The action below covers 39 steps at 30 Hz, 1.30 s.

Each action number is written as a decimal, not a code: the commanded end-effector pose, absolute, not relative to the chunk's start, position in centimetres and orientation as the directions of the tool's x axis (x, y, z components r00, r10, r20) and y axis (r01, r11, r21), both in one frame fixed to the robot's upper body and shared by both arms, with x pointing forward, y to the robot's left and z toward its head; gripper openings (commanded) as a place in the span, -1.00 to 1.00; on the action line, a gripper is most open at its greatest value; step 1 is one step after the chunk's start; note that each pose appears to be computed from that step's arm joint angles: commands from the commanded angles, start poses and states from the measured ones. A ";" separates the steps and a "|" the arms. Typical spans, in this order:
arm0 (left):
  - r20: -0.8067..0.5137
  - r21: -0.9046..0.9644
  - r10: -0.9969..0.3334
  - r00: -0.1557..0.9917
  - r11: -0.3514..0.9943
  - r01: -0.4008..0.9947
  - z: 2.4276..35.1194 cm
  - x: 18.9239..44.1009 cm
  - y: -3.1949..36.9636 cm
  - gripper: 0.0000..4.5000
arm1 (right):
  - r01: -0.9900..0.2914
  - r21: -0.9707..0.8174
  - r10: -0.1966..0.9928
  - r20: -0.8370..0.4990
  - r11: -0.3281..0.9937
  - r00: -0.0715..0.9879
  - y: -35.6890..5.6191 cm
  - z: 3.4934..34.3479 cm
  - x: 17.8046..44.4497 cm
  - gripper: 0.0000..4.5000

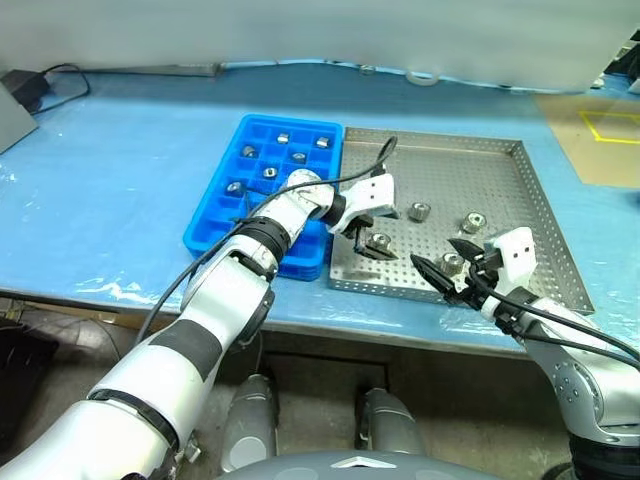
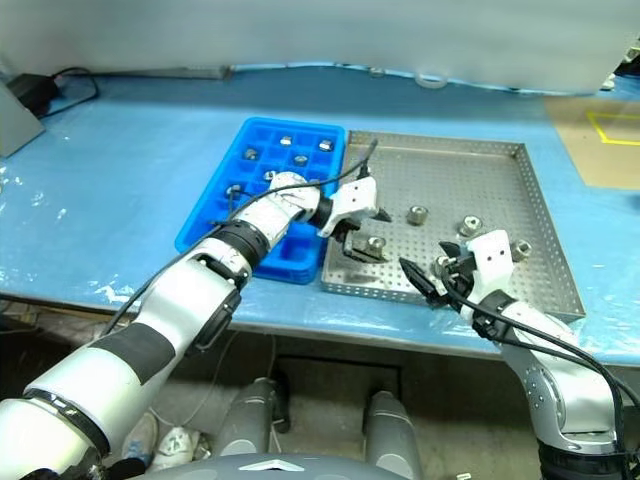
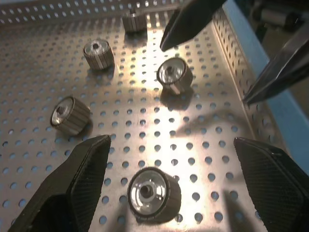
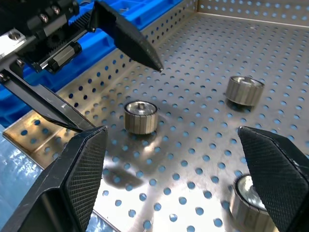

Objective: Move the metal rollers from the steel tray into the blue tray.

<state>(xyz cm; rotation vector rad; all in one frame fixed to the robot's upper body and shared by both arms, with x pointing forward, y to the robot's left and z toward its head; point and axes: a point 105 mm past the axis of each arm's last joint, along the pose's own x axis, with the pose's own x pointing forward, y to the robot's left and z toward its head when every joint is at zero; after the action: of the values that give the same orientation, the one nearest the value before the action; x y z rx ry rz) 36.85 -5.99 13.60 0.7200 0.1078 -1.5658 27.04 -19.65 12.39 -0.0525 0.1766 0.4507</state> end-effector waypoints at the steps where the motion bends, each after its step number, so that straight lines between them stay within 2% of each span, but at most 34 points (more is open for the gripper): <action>1: -0.518 0.423 -0.851 0.091 -0.162 0.892 14.5 37.3 -6.6 0.97 | -0.424 -0.030 0.417 -0.124 0.905 0.900 -19.5 13.8 26.7 1.00; 4: -0.536 0.455 -0.836 0.118 -0.169 0.874 13.9 37.3 -7.0 0.97 | -0.425 -0.021 0.420 -0.117 0.905 0.900 -19.1 13.8 26.6 1.00; 9: -0.516 0.425 -0.851 0.095 -0.158 0.891 13.2 36.6 -8.0 0.97 | -0.406 -0.031 0.402 -0.099 0.913 0.910 -19.0 13.9 26.9 1.00; 10: -0.519 0.428 -0.849 0.102 -0.155 0.890 13.0 36.6 -8.1 0.90 | -0.401 -0.031 0.397 -0.089 0.915 0.913 -19.1 14.1 26.9 1.00; 13: -0.552 0.437 -0.828 0.101 -0.183 0.881 12.0 36.4 -8.1 0.56 | -0.384 -0.045 0.380 -0.079 0.922 0.922 -19.3 14.3 27.2 1.00; 19: -0.601 0.464 -0.790 0.121 -0.222 0.857 11.2 36.5 -7.8 -0.35 | -0.380 -0.057 0.375 -0.075 0.923 0.924 -19.2 14.3 27.4 1.00; 22: -0.567 0.470 -0.813 0.134 -0.186 0.863 11.9 36.7 -8.0 -0.78 | -0.384 -0.060 0.379 -0.075 0.922 0.922 -19.1 14.3 27.6 1.00; 28: -0.455 0.401 -0.882 0.125 -0.078 0.913 14.4 37.2 -8.2 -0.78 | -0.389 -0.064 0.385 -0.073 0.919 0.920 -18.9 14.2 28.0 1.00; 32: -0.431 0.409 -0.892 0.138 -0.057 0.911 15.3 37.7 -7.6 -0.78 | -0.395 -0.065 0.390 -0.073 0.916 0.918 -18.8 14.2 28.2 1.00; 35: -0.384 0.360 -0.916 0.114 -0.035 0.932 16.1 37.5 -7.8 -0.50 | -0.403 -0.066 0.399 -0.075 0.913 0.914 -18.7 14.0 28.5 1.00; 39: -0.418 0.392 -0.898 0.136 -0.043 0.919 15.4 37.7 -7.6 0.09 | -0.413 -0.070 0.409 -0.072 0.908 0.910 -18.5 14.1 28.8 1.00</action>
<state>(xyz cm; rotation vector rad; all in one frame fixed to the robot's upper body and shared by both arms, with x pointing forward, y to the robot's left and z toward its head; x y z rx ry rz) 37.64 -6.94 14.05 0.6384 0.1001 -1.4724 28.71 -18.68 13.09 -0.0687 0.1010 0.4132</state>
